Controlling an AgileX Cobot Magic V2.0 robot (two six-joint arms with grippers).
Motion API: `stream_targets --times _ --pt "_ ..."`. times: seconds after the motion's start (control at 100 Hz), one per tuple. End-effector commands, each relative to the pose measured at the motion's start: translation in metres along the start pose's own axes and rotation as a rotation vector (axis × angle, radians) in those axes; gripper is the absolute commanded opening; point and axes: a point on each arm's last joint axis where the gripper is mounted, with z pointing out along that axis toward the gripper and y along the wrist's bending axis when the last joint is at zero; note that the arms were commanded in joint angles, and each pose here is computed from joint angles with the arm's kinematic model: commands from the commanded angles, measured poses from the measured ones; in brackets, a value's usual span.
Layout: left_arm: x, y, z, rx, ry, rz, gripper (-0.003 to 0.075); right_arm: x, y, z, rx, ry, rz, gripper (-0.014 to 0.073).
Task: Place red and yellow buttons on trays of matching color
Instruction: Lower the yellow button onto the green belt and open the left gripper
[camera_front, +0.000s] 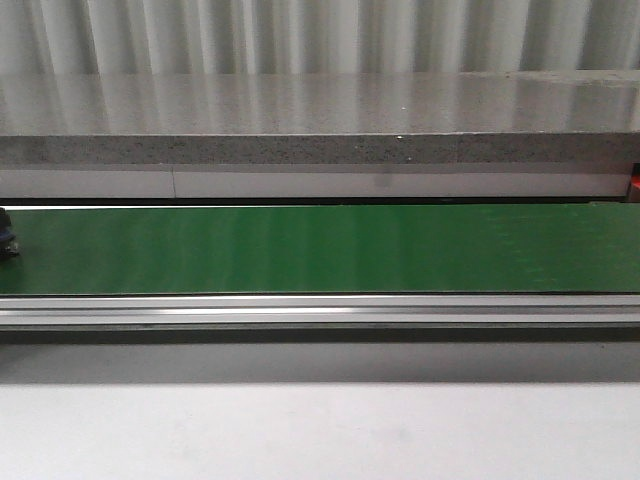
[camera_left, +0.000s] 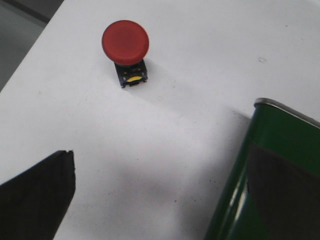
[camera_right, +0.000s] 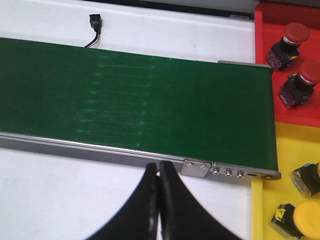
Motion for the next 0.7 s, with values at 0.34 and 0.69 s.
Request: stream_targets --times 0.34,0.69 --pt "-0.034 0.016 0.050 -0.011 -0.070 -0.082 0.0648 -0.012 0.000 -0.006 0.004 -0.091 -0.012 -0.0067" --pt "-0.067 0.016 0.082 -0.008 -0.098 -0.078 0.0647 -0.012 0.000 -0.006 0.004 -0.091 -0.012 -0.0067"
